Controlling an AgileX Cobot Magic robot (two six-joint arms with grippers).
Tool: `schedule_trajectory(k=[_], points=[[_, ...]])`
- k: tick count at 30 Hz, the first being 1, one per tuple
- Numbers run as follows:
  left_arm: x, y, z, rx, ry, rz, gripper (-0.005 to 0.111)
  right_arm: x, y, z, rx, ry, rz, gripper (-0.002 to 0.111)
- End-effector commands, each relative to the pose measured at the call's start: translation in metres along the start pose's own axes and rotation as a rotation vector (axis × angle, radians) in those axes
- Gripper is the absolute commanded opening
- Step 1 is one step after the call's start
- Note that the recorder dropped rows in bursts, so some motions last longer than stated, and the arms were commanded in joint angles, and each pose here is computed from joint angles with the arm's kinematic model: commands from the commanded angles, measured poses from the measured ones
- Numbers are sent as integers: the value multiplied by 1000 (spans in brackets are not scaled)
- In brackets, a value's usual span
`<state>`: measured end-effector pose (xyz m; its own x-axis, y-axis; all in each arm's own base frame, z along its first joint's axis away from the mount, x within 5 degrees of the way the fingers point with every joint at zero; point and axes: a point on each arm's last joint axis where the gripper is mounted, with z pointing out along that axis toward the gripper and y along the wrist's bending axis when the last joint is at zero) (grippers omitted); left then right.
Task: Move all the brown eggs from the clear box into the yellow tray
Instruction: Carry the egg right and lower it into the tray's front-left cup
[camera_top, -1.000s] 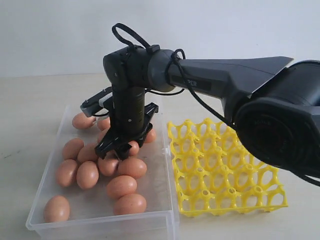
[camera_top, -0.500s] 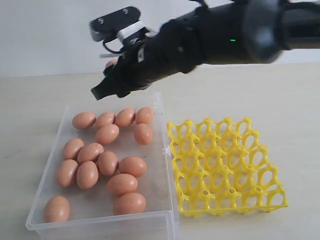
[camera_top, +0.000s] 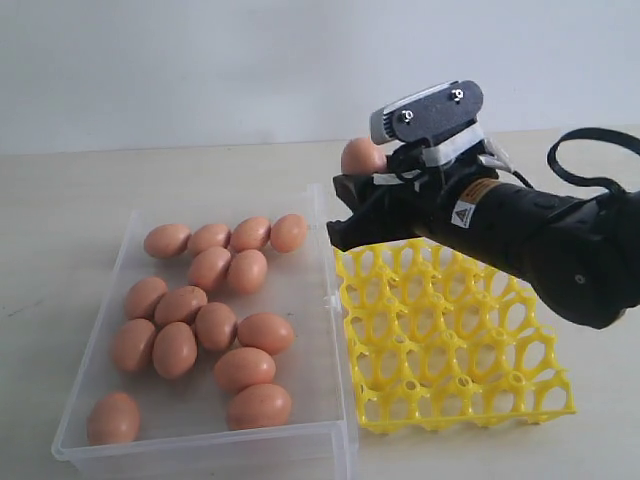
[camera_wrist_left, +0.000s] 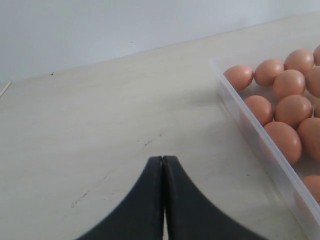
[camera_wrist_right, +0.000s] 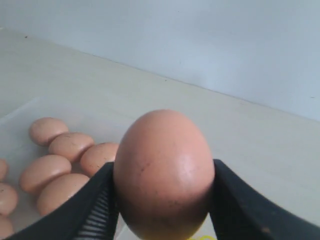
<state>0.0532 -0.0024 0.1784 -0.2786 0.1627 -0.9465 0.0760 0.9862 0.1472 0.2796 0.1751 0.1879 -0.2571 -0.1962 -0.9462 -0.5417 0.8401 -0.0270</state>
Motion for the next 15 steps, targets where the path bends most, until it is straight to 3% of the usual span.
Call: schedule_trajectory(k=[1, 15], points=[[-2, 0, -1, -2, -19, -13, 0, 14, -9, 8, 7, -27, -27, 0], [-2, 0, -1, -2, -19, -13, 0, 70, -11, 34, 6, 83, -15, 0]])
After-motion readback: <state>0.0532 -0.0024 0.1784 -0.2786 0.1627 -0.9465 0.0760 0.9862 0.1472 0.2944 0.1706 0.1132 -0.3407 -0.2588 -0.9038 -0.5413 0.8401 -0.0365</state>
